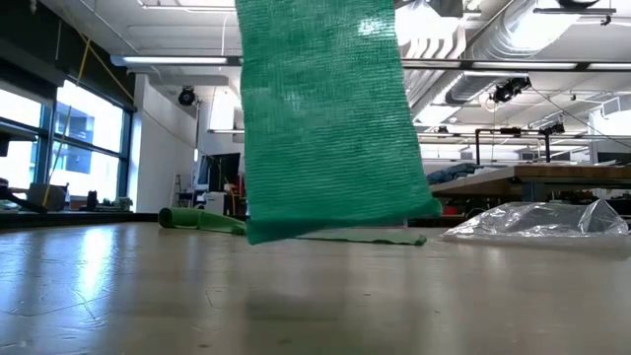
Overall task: Roll bandage
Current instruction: Roll the blue bandage
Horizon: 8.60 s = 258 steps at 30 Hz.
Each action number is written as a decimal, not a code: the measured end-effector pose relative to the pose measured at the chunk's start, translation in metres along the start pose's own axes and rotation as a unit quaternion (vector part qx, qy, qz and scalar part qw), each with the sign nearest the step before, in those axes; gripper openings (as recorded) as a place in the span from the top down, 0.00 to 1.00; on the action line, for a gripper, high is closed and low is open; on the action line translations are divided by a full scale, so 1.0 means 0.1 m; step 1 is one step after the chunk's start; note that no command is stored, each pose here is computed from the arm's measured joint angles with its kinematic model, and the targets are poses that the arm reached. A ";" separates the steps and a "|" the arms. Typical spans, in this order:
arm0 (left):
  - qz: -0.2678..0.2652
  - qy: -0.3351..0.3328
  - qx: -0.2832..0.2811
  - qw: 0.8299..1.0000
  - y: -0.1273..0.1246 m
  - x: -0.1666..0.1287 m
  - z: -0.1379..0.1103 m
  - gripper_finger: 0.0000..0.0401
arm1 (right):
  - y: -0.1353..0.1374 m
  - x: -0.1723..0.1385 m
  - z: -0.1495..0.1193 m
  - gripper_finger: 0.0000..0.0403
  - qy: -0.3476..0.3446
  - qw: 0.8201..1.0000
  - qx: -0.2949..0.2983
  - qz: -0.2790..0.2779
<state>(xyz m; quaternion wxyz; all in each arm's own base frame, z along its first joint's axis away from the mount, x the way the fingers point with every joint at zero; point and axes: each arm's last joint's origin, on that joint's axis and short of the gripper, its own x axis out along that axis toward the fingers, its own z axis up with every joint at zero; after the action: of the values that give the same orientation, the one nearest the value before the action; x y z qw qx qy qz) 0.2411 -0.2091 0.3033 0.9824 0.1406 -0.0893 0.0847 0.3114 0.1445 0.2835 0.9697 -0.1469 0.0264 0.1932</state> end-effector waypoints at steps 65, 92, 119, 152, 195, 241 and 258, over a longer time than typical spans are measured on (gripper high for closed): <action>0.232 0.177 0.071 0.954 -0.12 -0.47 -0.84 1.00 | -0.62 0.47 -1.33 1.00 0.153 0.960 0.234 -0.006; 0.286 0.176 0.028 0.941 0.39 -0.83 -1.75 1.00 | -0.06 0.53 -1.77 0.64 0.259 0.948 0.055 0.176; 0.334 0.180 0.015 0.925 0.54 -0.69 -1.83 1.00 | -0.21 0.52 -1.90 0.99 0.263 0.947 0.062 0.175; 0.120 0.223 -0.077 0.964 0.30 -0.46 -1.80 1.00 | 0.01 -0.71 0.60 1.00 -0.026 0.992 -0.112 -0.051; -0.066 0.132 -0.101 0.984 -0.32 -0.35 -0.92 1.00 | -0.74 0.14 -1.10 1.00 0.422 0.895 0.111 -0.093; 0.291 0.139 -0.112 0.940 0.48 -1.05 -2.04 1.00 | -0.38 0.67 -1.31 0.66 0.258 0.950 0.116 0.135; 0.283 0.168 -0.141 0.933 0.61 -0.96 -2.15 1.00 | -0.80 1.40 -1.95 0.67 0.340 0.924 0.075 0.159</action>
<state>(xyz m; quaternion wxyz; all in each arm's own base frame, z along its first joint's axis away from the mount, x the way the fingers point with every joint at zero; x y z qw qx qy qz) 0.1687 -0.1026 0.0969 0.9279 -0.0472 0.0299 0.3686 0.4722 0.0679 0.1045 0.8672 -0.1240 0.3921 0.2810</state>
